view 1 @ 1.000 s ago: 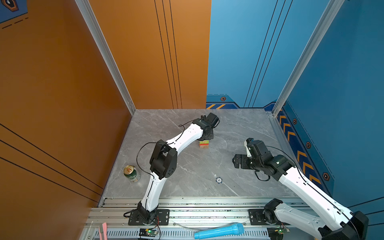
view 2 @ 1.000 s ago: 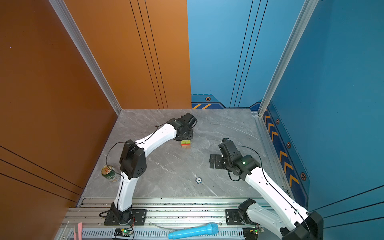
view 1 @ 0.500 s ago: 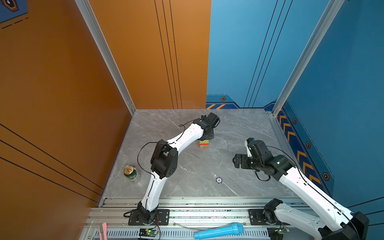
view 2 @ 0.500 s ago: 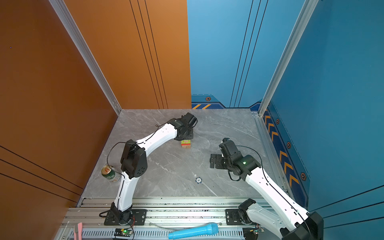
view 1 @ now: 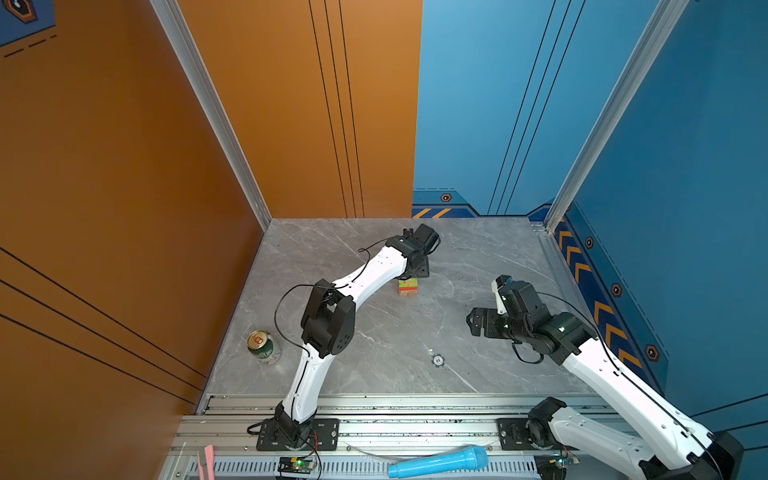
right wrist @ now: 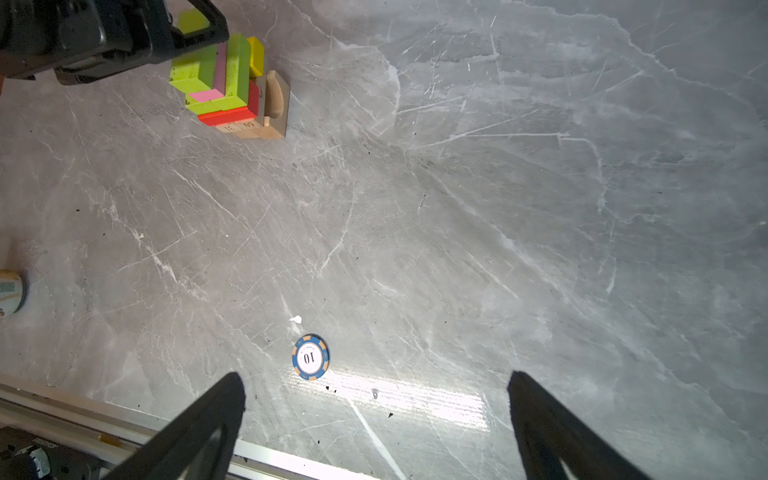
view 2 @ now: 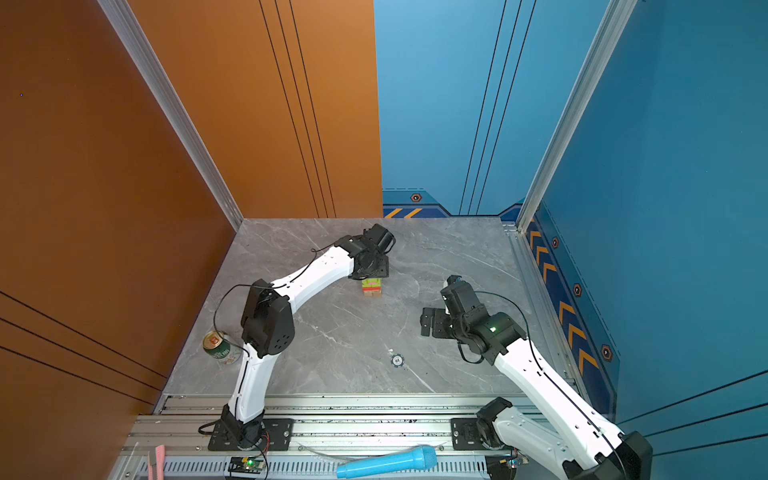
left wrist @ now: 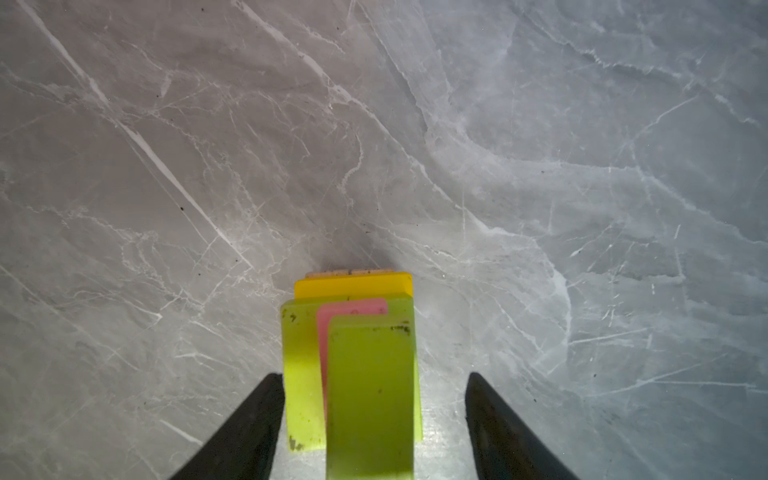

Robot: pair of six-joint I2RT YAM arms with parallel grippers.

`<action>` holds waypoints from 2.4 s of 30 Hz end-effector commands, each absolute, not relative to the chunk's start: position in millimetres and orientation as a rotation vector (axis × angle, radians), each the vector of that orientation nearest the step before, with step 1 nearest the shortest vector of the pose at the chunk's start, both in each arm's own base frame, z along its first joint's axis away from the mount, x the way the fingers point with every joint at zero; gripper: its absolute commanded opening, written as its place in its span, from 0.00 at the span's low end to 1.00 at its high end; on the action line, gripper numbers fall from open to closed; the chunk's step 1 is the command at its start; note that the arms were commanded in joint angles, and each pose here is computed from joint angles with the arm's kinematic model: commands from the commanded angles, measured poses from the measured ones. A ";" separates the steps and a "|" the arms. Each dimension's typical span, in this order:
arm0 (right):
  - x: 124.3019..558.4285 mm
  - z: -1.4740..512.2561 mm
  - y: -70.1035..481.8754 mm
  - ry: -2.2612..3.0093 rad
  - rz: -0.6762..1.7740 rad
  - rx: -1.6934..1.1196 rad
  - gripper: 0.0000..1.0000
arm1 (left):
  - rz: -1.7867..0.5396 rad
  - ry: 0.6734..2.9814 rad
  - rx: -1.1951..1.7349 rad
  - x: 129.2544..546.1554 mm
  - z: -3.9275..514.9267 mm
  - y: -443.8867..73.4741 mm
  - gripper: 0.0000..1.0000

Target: Build the wood block tower

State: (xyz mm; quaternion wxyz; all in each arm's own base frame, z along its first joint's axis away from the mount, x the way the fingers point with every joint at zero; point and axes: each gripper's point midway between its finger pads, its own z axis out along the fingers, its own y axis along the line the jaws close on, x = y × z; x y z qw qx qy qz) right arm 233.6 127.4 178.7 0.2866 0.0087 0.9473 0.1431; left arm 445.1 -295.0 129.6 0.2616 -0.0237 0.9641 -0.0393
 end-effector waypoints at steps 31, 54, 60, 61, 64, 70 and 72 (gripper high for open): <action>259.2 192.6 111.0 2.526 0.391 0.173 0.99 | -0.121 2.146 -0.187 249.9 212.0 -116.3 0.98; 430.9 158.5 277.7 2.640 0.011 -0.195 0.80 | -0.062 2.246 -0.138 234.0 139.7 -96.4 0.98; 443.0 138.5 300.5 2.668 -0.021 -0.235 0.78 | -0.102 2.258 -0.174 234.3 129.3 -89.4 0.98; 444.5 136.4 302.8 2.669 -0.028 -0.237 0.78 | -0.101 2.261 -0.180 234.2 127.9 -87.1 0.98; 447.5 132.6 308.0 2.670 -0.035 -0.237 0.76 | -0.103 2.267 -0.192 233.5 124.9 -81.5 0.98; 450.2 123.5 312.0 2.683 -0.055 -0.237 0.70 | -0.119 2.263 -0.223 232.3 121.0 -72.4 0.98; 451.2 121.3 312.6 2.687 -0.060 -0.236 0.67 | -0.120 2.264 -0.234 231.9 119.5 -69.7 0.98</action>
